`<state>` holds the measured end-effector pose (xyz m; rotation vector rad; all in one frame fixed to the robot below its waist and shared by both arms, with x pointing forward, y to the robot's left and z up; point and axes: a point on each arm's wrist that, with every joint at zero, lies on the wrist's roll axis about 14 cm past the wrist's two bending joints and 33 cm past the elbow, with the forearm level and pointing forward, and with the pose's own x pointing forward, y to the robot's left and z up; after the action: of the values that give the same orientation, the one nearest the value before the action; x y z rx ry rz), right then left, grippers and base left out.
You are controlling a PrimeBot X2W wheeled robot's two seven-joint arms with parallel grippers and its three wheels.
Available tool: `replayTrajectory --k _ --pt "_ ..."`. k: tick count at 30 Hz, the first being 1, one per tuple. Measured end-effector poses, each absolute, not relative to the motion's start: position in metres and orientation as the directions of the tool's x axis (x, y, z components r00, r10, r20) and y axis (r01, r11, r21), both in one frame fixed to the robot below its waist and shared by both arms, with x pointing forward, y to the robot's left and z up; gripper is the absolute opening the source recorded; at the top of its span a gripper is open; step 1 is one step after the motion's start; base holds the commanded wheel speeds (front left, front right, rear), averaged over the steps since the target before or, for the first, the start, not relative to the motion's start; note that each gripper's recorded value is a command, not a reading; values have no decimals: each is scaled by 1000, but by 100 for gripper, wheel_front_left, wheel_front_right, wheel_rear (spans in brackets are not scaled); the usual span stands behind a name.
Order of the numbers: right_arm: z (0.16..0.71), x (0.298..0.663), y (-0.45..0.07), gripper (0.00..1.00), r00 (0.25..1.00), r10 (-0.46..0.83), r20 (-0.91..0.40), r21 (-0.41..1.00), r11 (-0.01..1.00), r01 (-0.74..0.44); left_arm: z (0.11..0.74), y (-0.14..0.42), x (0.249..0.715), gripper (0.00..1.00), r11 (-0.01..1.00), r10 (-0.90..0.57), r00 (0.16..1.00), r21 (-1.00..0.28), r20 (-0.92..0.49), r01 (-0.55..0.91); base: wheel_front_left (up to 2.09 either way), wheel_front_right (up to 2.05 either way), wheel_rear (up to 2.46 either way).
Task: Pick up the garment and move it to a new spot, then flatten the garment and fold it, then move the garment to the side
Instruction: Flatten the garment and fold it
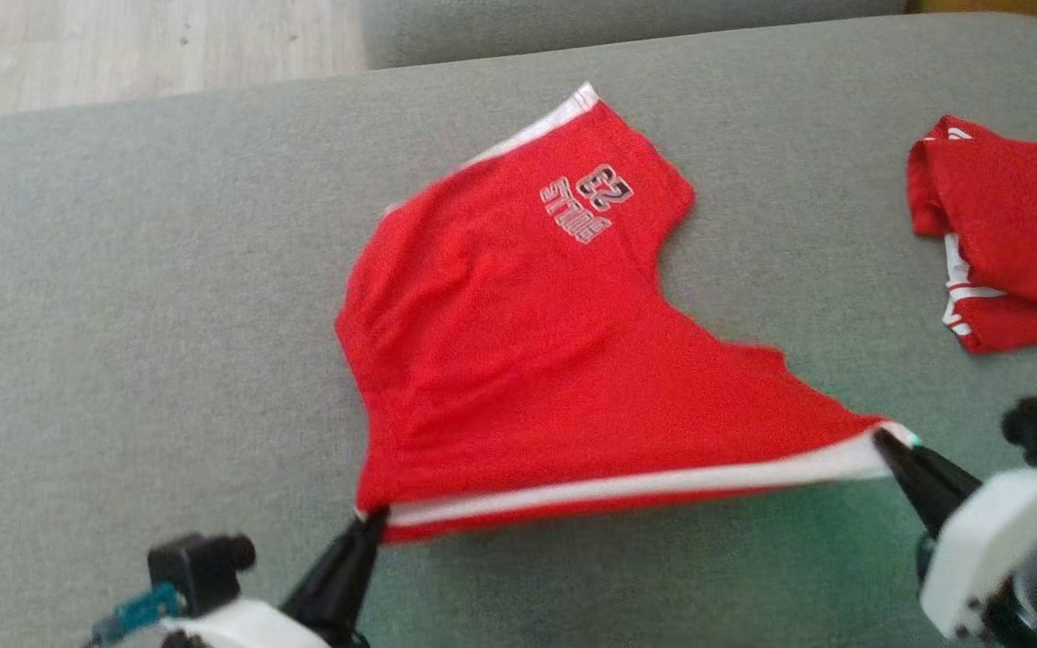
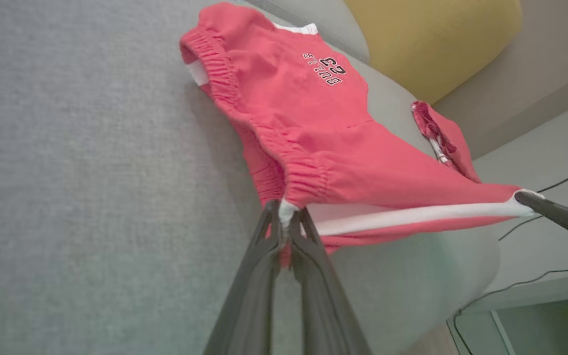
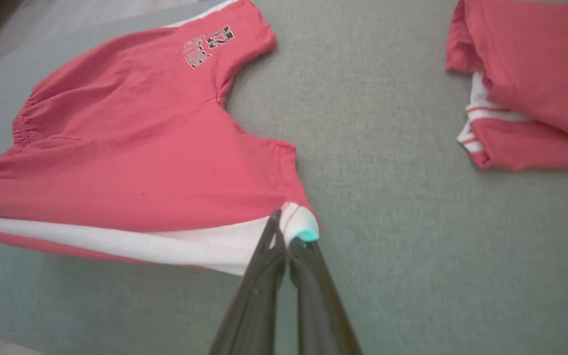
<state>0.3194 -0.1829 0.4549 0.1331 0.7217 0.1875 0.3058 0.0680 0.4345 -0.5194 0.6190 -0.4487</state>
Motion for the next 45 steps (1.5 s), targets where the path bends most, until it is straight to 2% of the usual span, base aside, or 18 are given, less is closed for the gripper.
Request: replayTrajectory --k 2,6,13,17,24,34,35,36,37,38,45 --pt "466 316 -186 0 752 187 -632 161 981 -109 441 63 297 0 770 -544 722 -596 -427 228 0 0 0" --pt "485 334 -181 0 794 190 -578 137 981 -136 453 60 304 0 752 -544 743 -619 -391 225 0 0 0" --pt "511 411 -154 0 845 300 -443 95 953 -288 465 54 364 0 749 -502 814 -618 -293 240 0 0 0" --pt "516 450 -139 0 846 349 -403 82 935 -346 461 56 392 0 764 -466 839 -607 -281 221 0 0 0" --pt "503 522 -102 0 815 439 -379 77 892 -445 432 79 433 0 811 -330 894 -575 -303 105 0 0 0" --pt "452 580 -70 0 765 479 -429 88 866 -493 403 91 467 0 829 -254 917 -558 -306 44 0 0 0" --pt "447 583 -67 11 759 483 -437 96 864 -495 401 91 469 0 829 -253 917 -558 -308 41 0 0 0" --pt "441 585 -65 85 751 486 -448 103 862 -497 399 91 470 0 827 -255 916 -561 -309 41 0 0 0" --pt "435 585 -63 100 740 489 -461 112 860 -498 399 91 472 43 824 -253 919 -565 -301 42 0 0 0" --pt "428 584 -61 100 731 493 -472 123 858 -499 399 91 473 100 823 -258 919 -566 -299 47 0 0 0" --pt "411 574 -59 100 691 500 -522 162 854 -495 399 89 471 100 826 -272 916 -560 -295 65 0 0 0"
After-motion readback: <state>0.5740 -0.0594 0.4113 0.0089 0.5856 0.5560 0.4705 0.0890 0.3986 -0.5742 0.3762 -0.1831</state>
